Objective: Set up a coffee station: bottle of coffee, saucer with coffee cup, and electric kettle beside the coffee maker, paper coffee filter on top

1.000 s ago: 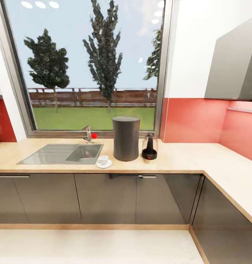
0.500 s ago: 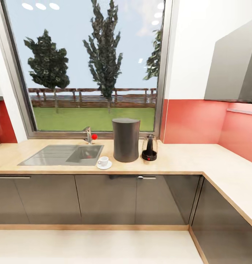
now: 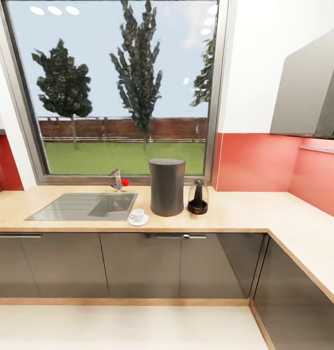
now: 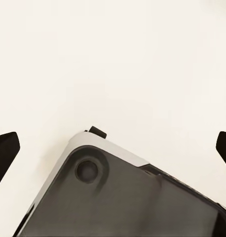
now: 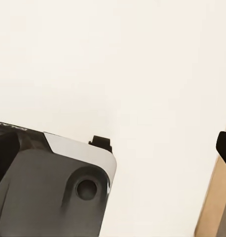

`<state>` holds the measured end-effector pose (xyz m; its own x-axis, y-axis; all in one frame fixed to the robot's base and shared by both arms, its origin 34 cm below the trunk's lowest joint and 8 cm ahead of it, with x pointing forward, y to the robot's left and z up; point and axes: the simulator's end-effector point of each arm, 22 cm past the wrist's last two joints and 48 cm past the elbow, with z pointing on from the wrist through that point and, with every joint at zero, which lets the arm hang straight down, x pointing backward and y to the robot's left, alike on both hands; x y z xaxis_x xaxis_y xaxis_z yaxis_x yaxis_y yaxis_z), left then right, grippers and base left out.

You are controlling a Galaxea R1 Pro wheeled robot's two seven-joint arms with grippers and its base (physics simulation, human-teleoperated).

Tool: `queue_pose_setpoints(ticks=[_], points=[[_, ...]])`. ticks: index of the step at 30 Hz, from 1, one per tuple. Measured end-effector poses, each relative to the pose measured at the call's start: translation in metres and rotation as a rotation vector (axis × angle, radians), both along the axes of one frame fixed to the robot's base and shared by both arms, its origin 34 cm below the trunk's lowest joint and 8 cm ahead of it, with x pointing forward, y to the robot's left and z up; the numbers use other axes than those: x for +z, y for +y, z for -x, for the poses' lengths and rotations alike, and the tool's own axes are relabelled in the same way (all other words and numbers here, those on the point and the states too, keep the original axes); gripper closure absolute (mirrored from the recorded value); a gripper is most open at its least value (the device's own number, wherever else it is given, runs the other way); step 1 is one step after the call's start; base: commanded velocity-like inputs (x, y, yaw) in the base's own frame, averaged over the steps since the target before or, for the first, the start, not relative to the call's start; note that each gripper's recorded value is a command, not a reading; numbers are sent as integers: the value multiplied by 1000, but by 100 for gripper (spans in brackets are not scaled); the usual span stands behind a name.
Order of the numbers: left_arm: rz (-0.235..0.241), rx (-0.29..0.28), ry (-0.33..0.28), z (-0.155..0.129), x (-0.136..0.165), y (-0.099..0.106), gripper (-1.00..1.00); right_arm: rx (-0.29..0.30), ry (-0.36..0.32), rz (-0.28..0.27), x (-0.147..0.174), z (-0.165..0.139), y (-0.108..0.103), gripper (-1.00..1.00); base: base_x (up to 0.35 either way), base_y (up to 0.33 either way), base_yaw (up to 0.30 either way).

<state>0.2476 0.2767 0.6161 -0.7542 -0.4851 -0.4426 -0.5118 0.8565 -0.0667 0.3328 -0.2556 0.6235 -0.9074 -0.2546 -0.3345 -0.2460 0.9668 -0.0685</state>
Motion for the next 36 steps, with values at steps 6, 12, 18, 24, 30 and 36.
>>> queue_pose_setpoints(ticks=[6, 12, 18, 24, 30, 36], points=[[0, 3, 0, 2, 5, 0, -100, 1, -11, -5, 6, 0, 2, -100, 0, 0, 0], [-11, 13, -19, 1, 12, 4, -100, 2, -9, -9, 9, 8, 4, -100, 0, 0, 0], [-16, 14, -26, 2, 18, 5, -100, 3, -26, -15, 15, 9, 6, -100, 0, 0, 0], [-17, 16, -27, 5, 22, 5, -100, 3, -18, -19, 17, 18, 9, -100, 0, 0, 0], [-17, 17, -27, 7, 26, 5, -100, 5, -17, -20, 21, 22, 10, -100, 0, 0, 0], [-17, 17, -26, 9, 29, 6, -100, 5, -12, -19, 23, 25, 10, -100, 0, 0, 0]])
